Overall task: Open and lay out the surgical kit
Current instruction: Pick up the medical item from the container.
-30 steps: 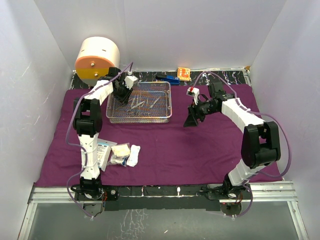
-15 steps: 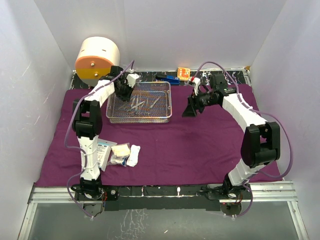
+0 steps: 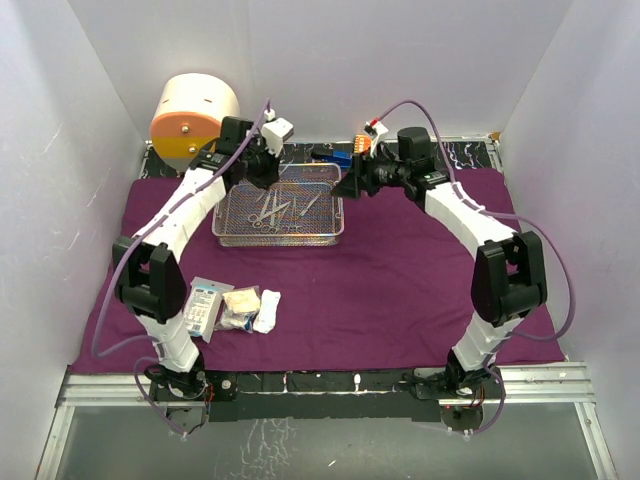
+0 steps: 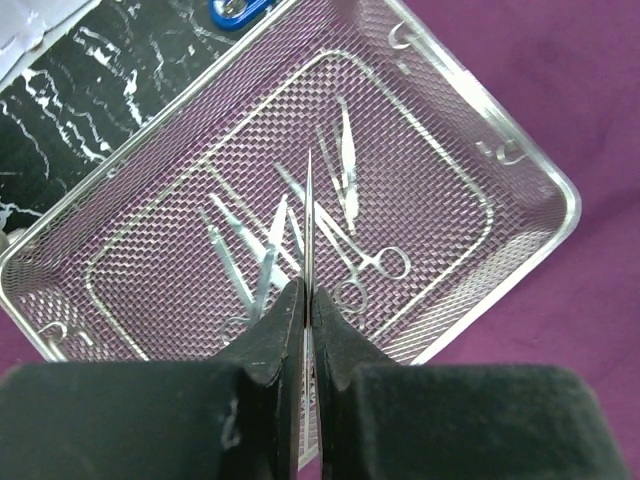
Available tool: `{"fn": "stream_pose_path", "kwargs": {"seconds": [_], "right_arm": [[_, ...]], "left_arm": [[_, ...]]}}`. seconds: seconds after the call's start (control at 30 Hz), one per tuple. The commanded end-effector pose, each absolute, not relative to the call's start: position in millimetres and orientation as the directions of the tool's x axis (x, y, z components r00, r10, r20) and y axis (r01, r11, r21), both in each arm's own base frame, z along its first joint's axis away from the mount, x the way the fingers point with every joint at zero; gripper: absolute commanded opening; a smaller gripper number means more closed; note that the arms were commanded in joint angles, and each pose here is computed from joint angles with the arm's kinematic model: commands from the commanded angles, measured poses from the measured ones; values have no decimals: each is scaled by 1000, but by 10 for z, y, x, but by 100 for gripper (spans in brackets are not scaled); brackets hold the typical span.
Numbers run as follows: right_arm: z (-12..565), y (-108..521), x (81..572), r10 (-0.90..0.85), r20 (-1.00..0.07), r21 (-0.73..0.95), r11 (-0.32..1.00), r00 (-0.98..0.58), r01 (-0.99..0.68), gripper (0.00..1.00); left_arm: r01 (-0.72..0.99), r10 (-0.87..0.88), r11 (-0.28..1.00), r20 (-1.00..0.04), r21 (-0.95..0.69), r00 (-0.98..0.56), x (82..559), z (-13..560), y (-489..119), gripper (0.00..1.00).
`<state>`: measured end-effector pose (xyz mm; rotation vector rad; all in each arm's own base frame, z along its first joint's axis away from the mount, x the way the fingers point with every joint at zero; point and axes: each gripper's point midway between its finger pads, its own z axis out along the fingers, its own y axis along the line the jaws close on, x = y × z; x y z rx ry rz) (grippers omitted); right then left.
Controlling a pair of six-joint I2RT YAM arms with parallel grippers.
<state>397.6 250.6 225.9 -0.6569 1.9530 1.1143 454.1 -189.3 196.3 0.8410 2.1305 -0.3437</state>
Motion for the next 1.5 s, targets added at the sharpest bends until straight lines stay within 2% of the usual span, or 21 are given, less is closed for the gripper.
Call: {"fn": "stream_pose_path", "kwargs": {"seconds": [0.0, 0.3, 0.6, 0.93, 1.2, 1.47], "right_arm": [[2891, 2777, 4331, 154, -842, 520, 487, -517, -701, 65], [2783, 3007, 4457, 239, -735, 666, 435, -635, -606, 69], [2555, 3084, 4436, 236, -665, 731, 399, -709, -553, 47], [2444, 3174, 4402, 230, -617, 778, 327, -753, -537, 42], [2412, 3228, 4349, 217, -604, 790, 293, -767, -539, 28], [2365, 3259, 4309, 208, -599, 793, 289, -773, -537, 21]], "left_arm": [[648, 407, 760, -810, 44, -423, 4252, 2244, -2134, 0], [682, 449, 726, -810, 86, -377, 3896, 2245, -2437, 0], [697, 466, 711, -805, 94, -366, 3903, 2226, -2560, 0], [703, 474, 704, -801, 96, -365, 3894, 2204, -2585, 0], [706, 481, 701, -797, 100, -365, 3889, 2177, -2582, 0], [704, 484, 703, -796, 105, -364, 3894, 2173, -2572, 0]]}}
